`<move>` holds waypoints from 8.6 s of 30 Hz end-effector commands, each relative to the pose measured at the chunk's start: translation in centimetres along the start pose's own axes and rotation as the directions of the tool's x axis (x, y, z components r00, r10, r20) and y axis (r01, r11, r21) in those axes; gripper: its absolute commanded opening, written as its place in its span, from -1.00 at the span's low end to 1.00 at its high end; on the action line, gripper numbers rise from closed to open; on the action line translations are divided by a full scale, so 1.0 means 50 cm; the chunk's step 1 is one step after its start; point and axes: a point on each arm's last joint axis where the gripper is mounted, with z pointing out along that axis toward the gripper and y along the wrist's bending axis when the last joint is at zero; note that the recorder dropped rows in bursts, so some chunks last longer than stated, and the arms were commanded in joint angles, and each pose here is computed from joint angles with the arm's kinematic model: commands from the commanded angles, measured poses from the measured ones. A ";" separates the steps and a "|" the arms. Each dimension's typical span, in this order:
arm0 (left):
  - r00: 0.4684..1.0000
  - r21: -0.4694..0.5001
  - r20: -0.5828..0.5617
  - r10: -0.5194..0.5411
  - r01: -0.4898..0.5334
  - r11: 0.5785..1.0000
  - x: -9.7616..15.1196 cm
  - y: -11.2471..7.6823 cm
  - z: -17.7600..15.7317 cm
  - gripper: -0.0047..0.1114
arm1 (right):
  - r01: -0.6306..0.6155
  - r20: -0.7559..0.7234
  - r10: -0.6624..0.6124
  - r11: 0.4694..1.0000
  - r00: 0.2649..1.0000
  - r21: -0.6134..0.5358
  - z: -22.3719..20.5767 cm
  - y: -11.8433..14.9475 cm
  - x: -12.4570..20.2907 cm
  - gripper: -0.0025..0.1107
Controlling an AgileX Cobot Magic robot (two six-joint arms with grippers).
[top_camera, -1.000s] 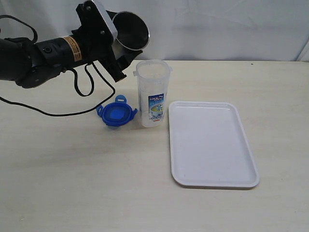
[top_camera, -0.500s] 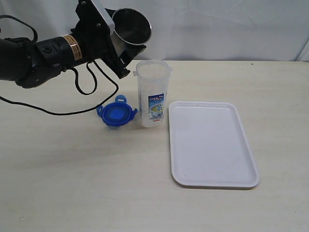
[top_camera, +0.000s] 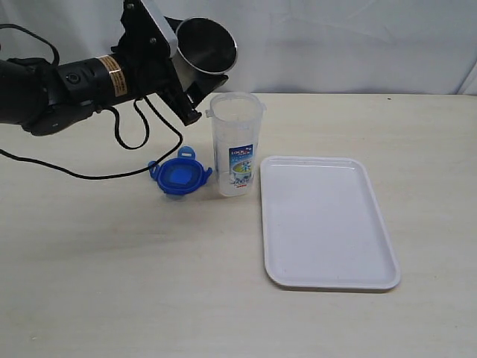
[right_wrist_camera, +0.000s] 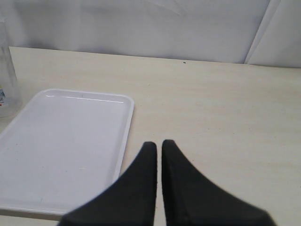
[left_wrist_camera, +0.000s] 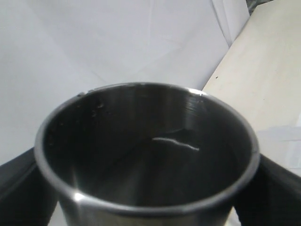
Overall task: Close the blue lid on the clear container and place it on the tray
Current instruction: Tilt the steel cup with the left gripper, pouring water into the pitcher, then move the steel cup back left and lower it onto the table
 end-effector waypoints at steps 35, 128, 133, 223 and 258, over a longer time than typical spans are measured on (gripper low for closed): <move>0.948 -0.018 0.047 0.316 -0.316 0.949 -0.027 0.010 -0.001 -0.92 | -0.001 0.001 0.001 1.000 1.000 -0.001 -0.001 0.000 0.001 -0.88; 0.881 -0.010 0.011 0.473 -0.473 0.881 -0.020 0.011 -0.001 -0.92 | -0.001 0.001 0.001 1.000 1.000 -0.001 -0.001 0.000 0.001 -0.88; 0.902 -0.010 0.011 0.431 -0.431 0.902 -0.020 0.011 -0.001 -0.92 | -0.001 0.001 0.001 1.000 1.000 -0.001 -0.001 0.000 0.001 -0.88; 0.845 -0.497 0.074 -0.529 0.492 0.715 0.311 0.161 -0.096 -0.92 | -0.001 0.001 0.001 1.000 1.000 -0.001 -0.001 0.000 0.001 -0.88; 0.814 -0.534 0.011 -0.581 0.496 0.684 0.380 0.167 -0.095 -0.22 | -0.001 0.001 0.001 1.000 1.000 -0.001 -0.001 0.000 0.001 -0.88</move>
